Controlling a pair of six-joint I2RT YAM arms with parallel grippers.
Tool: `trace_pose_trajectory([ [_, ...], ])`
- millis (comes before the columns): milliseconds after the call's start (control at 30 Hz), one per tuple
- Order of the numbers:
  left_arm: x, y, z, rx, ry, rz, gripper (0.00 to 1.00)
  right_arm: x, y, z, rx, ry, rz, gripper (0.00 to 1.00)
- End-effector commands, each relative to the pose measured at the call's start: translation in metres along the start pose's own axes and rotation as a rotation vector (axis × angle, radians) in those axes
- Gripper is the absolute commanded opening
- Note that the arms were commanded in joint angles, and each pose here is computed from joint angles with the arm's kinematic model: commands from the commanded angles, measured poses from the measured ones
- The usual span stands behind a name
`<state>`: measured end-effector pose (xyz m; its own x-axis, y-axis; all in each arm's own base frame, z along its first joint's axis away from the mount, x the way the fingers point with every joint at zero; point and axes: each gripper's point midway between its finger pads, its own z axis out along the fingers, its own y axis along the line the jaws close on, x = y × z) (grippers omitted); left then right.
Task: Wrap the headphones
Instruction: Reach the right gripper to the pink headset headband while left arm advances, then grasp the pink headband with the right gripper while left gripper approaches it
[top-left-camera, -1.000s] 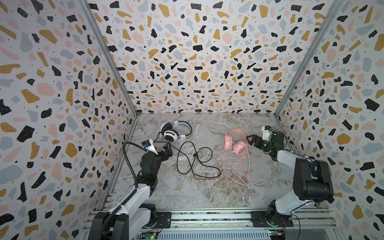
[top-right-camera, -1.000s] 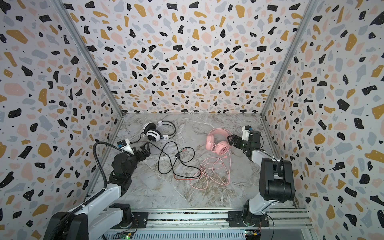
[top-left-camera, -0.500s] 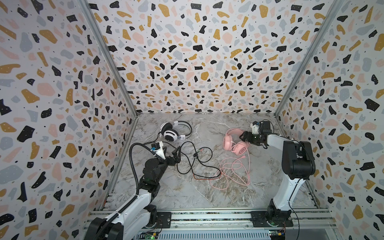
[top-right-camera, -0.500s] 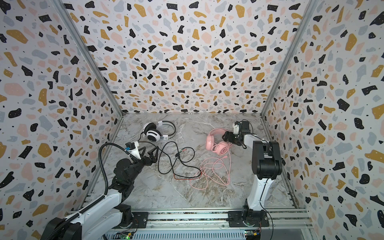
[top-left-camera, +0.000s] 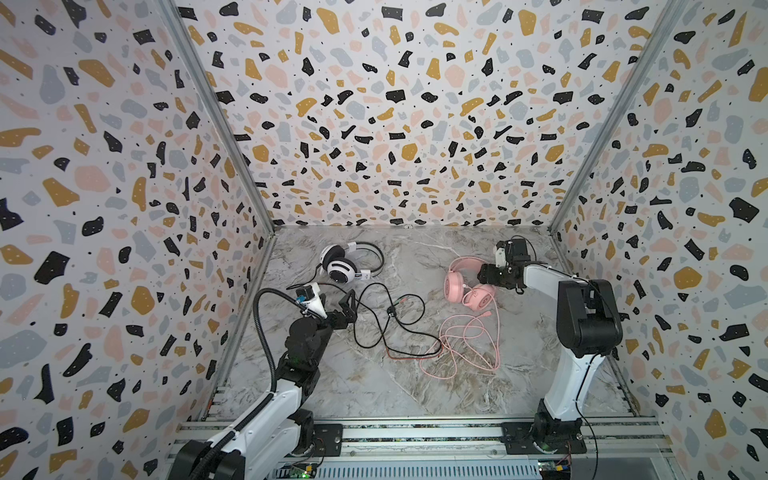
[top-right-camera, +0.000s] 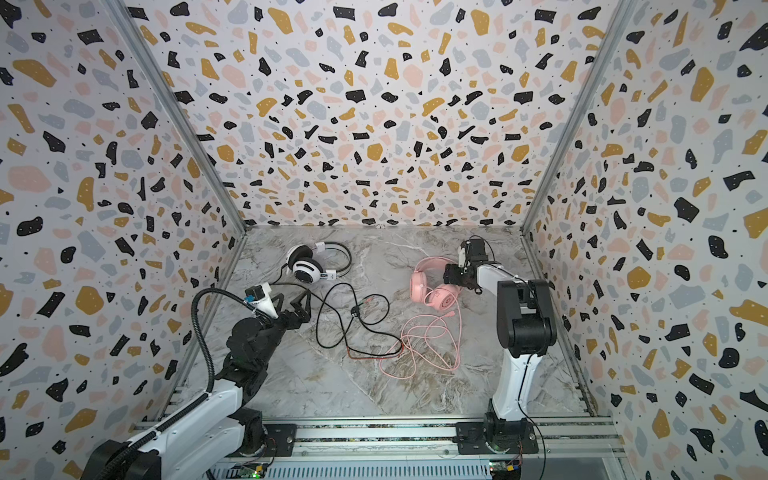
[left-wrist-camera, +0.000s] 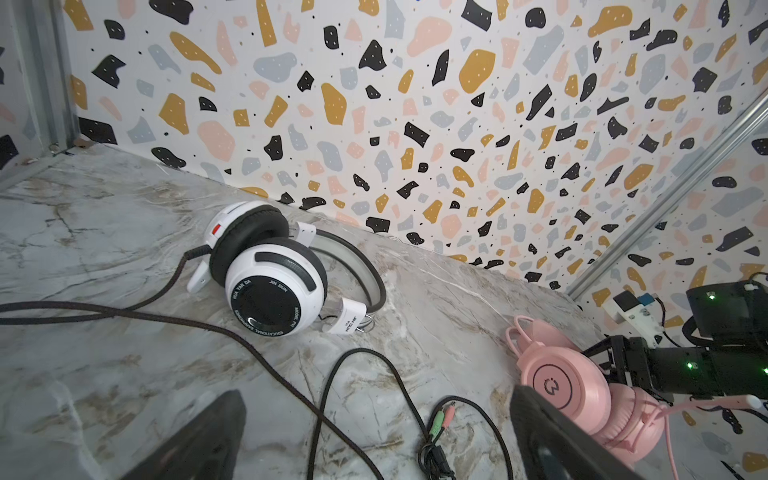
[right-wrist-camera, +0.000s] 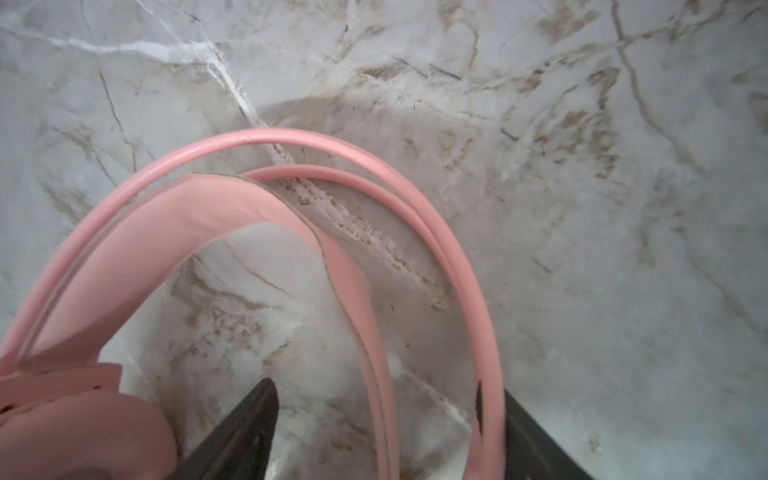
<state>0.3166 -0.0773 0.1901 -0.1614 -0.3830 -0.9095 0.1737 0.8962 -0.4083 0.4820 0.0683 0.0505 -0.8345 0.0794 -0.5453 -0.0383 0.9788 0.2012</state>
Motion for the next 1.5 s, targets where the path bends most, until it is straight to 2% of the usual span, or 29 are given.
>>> trace_pose_trajectory([
  [0, -0.006, -0.003, -0.001, 0.014, -0.034, 0.013, 1.00, 0.010, -0.015, -0.010, 0.107, 0.047, -0.049, 0.78],
  [167, 0.000, -0.006, 0.004, 0.031, -0.004, 0.012, 1.00, 0.007, -0.026, -0.011, 0.157, 0.086, -0.067, 0.81],
  [300, -0.001, -0.005, 0.004, 0.026, -0.006, 0.003, 1.00, 0.025, -0.016, 0.004, 0.055, 0.164, -0.047, 0.80],
  [467, -0.001, -0.004, 0.003, 0.017, -0.008, 0.005, 1.00, 0.043, -0.007, 0.020, 0.030, 0.205, -0.044, 0.78],
  [700, 0.000, -0.009, 0.004, 0.048, -0.003, 0.010, 1.00, 0.037, 0.003, 0.021, 0.008, 0.182, -0.062, 0.39],
  [833, 0.001, -0.011, 0.006, 0.060, 0.007, 0.010, 1.00, 0.021, 0.020, 0.007, 0.020, 0.089, -0.133, 0.35],
  [1000, 0.003, -0.016, 0.007, 0.091, 0.015, 0.012, 1.00, -0.002, 0.052, -0.024, -0.010, -0.093, -0.221, 0.18],
  [1133, 0.010, -0.020, 0.013, 0.115, 0.044, 0.010, 0.99, -0.005, 0.092, -0.061, -0.017, -0.313, -0.342, 0.18],
  [1267, 0.014, -0.021, 0.017, 0.124, 0.060, 0.011, 1.00, -0.003, 0.110, -0.092, -0.069, -0.472, -0.341, 0.18],
  [1467, 0.019, -0.016, 0.036, 0.077, 0.122, 0.028, 1.00, -0.008, 0.122, -0.127, -0.145, -0.614, -0.388, 0.18],
])
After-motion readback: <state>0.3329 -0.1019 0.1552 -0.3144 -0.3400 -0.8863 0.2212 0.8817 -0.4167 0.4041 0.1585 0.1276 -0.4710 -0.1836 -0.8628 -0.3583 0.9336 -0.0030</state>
